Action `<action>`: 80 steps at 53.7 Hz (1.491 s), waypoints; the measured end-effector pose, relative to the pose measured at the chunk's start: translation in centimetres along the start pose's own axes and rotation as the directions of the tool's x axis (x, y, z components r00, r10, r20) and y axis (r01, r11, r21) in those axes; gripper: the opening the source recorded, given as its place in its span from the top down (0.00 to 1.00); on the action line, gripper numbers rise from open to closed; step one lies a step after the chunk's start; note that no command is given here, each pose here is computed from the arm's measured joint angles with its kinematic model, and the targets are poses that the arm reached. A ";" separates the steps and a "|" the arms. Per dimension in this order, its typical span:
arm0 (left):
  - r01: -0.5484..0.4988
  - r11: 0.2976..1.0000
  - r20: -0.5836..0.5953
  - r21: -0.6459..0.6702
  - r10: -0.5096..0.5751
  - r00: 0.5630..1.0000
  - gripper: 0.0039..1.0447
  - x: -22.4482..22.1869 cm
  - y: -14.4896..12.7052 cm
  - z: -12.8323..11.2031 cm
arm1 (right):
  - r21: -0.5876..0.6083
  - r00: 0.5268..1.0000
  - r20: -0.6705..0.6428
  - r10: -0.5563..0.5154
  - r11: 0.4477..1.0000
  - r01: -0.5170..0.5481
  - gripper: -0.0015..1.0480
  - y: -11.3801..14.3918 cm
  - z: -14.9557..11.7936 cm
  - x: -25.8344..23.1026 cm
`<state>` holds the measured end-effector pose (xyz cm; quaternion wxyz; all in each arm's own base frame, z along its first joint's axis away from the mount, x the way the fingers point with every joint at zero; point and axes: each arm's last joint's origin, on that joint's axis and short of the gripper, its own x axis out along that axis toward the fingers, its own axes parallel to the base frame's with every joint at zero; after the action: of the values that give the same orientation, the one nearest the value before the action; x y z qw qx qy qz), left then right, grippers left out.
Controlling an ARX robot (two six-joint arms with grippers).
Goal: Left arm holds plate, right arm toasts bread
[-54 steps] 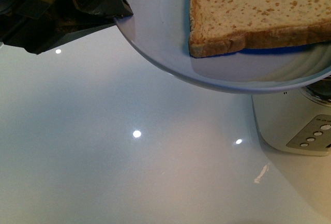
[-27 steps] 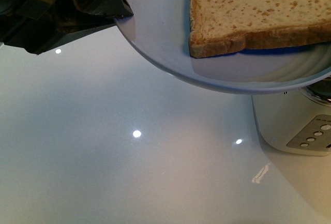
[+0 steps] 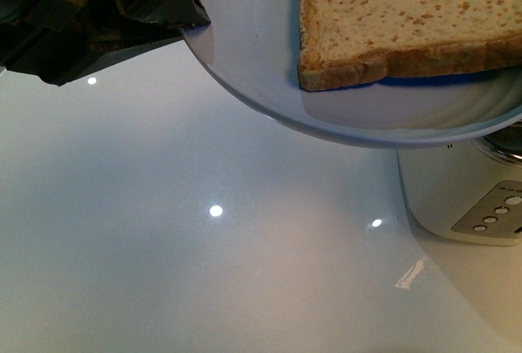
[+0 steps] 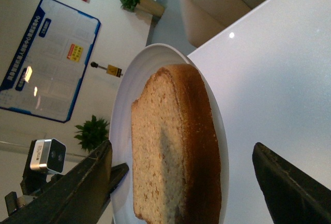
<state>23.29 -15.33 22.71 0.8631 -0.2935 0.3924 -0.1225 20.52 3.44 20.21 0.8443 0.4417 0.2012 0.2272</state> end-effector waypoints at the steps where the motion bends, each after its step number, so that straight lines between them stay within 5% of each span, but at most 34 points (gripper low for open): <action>1: 0.000 1.000 0.000 0.000 0.000 1.000 0.97 0.0 0.0 0.0 | 0.000 1.000 -0.002 0.000 1.000 0.000 0.28 0.0 0.0 0.0; 16: 0.000 1.000 0.000 0.000 0.000 1.000 0.97 0.0 0.0 0.0 | 0.001 1.000 -0.022 -0.004 1.000 0.004 0.44 -0.1 -0.5 0.1; 36: -0.006 1.000 0.005 -0.004 0.006 1.000 0.97 0.0 0.1 0.0 | 0.001 1.000 -0.022 -0.018 1.000 0.018 0.98 -0.3 -0.8 0.1; 62: 0.000 1.000 -0.002 -0.004 0.000 1.000 0.97 0.0 0.0 0.0 | -0.003 1.000 -0.014 -0.006 1.000 0.006 0.98 0.2 -0.3 -0.8; 72: 0.000 1.000 -0.002 -0.004 0.000 1.000 0.97 0.0 0.0 0.0 | -0.107 0.990 0.126 0.062 0.993 -0.049 0.98 3.6 3.1 -2.9; 80: 0.000 1.000 -0.002 -0.004 0.000 1.000 0.97 0.0 0.0 0.0 | -0.226 0.965 0.263 -0.003 0.972 0.065 0.98 5.1 5.1 -4.4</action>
<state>23.28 -15.33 22.71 0.8621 -0.2952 0.3934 -0.1219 18.67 0.21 27.80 0.9130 0.3624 0.0680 0.1745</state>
